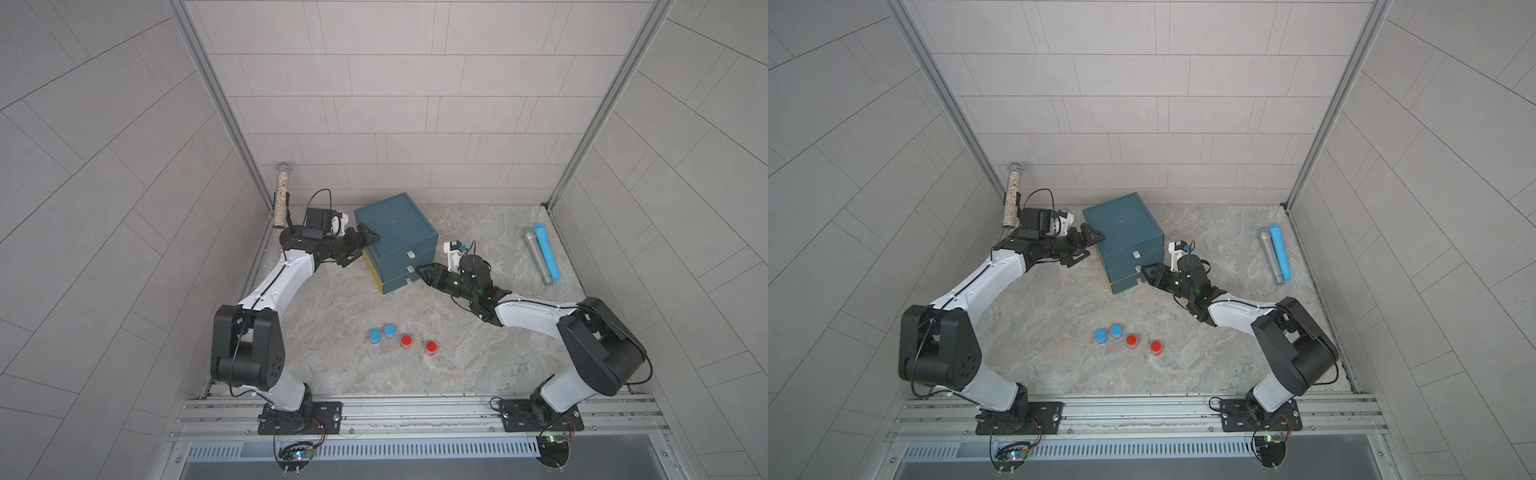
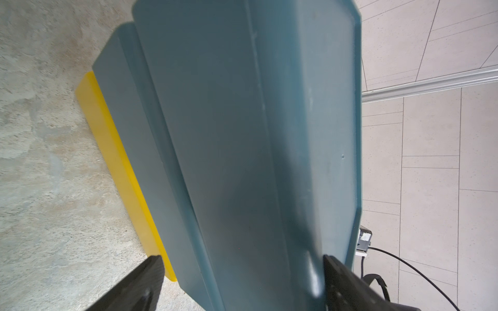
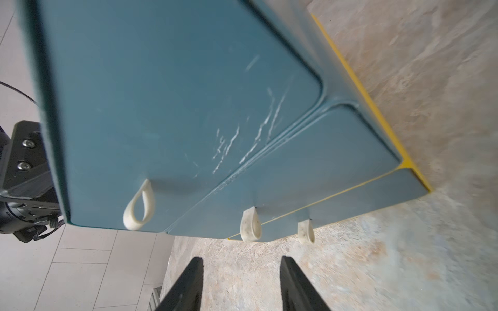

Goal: Put the paint cans in the drawer according to color
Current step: Open the drawer in the storage box.

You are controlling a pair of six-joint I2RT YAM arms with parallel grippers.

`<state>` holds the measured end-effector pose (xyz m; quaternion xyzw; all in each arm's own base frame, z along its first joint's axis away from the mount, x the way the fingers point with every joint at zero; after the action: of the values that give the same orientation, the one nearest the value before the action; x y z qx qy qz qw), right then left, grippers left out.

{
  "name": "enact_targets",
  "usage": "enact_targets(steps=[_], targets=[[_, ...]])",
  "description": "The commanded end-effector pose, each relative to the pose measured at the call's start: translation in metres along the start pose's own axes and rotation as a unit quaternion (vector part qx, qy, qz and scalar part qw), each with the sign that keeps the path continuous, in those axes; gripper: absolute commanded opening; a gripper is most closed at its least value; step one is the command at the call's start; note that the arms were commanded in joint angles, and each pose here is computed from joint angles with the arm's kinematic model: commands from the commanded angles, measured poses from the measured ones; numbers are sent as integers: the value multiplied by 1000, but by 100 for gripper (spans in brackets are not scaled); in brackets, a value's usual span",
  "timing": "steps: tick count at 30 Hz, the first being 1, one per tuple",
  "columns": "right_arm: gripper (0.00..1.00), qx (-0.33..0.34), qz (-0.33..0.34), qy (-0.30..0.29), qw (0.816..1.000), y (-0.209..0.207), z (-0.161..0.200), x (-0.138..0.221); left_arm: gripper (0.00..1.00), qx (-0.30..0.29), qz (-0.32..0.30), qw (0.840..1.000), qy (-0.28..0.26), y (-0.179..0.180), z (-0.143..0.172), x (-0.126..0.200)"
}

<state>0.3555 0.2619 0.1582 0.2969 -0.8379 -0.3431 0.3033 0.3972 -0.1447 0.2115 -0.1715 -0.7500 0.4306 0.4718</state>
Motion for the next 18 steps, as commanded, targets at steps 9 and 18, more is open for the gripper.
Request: enact_targets(steps=[9,18], targets=[[48,-52,-61,-36,996,-1,-4,-29,97,23,-47,999,8,25,5,-6],[44,-68,-72,-56,993,2,-13,-33,97,22,-47,999,8,25,5,-5]])
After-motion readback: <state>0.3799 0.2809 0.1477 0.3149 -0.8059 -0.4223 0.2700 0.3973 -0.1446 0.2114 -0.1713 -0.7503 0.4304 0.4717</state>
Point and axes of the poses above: each gripper's point midway between its finger pads, its own x axis back along the fingers, its own y axis along the line the jaws close on, z = x × y, the point moved 2 cm from there along x, back along the fingers, and after that the axes turned 7 degrees about x, right-handed, at the moved point
